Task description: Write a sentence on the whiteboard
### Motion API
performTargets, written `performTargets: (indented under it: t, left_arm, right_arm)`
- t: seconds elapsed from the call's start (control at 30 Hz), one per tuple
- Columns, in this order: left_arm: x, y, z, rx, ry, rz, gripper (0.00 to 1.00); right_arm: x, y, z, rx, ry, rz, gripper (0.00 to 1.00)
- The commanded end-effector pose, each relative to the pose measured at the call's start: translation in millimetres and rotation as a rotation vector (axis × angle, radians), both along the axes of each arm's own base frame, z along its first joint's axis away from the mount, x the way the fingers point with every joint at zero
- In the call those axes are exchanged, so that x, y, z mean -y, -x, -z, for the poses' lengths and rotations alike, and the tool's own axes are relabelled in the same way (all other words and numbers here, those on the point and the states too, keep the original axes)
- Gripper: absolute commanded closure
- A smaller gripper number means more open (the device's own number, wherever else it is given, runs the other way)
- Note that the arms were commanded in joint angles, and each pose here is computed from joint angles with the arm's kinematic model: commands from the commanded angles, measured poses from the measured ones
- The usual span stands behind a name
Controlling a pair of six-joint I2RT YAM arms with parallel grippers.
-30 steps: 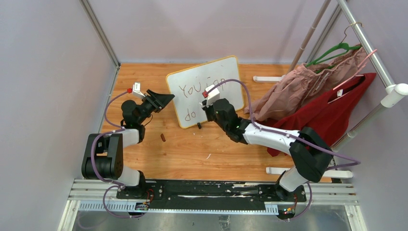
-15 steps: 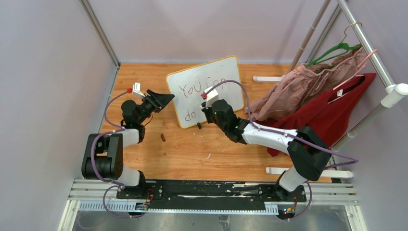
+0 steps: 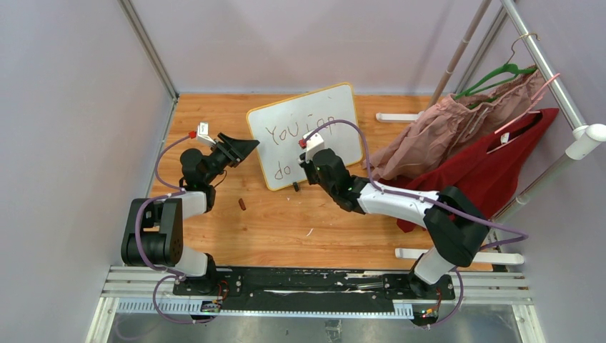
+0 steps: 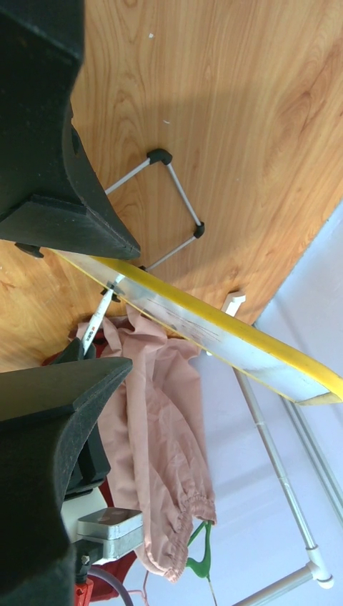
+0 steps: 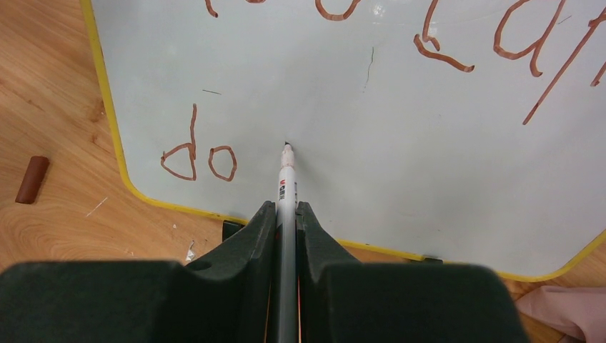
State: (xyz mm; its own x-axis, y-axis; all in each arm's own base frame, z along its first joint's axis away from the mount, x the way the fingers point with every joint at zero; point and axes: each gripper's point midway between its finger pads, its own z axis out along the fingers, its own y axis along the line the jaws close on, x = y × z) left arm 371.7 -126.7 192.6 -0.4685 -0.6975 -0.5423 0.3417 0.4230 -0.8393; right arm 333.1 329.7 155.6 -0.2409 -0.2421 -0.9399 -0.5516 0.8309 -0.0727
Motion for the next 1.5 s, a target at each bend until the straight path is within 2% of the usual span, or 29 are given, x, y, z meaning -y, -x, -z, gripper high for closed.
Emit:
performTargets:
  t: [0.0, 1.13, 1.47]
  left_arm:
    - [2, 2, -3, 0.023, -0.008, 0.007, 0.42]
    - [2, 3, -3, 0.022, -0.004, 0.009, 0.42]
    - [2, 3, -3, 0.021, -0.004, 0.009, 0.43]
  right_arm:
    - [-2, -1, 1, -0.007, 0.010, 0.026, 1.00]
    - [10, 19, 37, -0.109, 0.063, 0.004, 1.00]
    - [20, 15, 36, -0.097, 0.085, 0.057, 1.00]
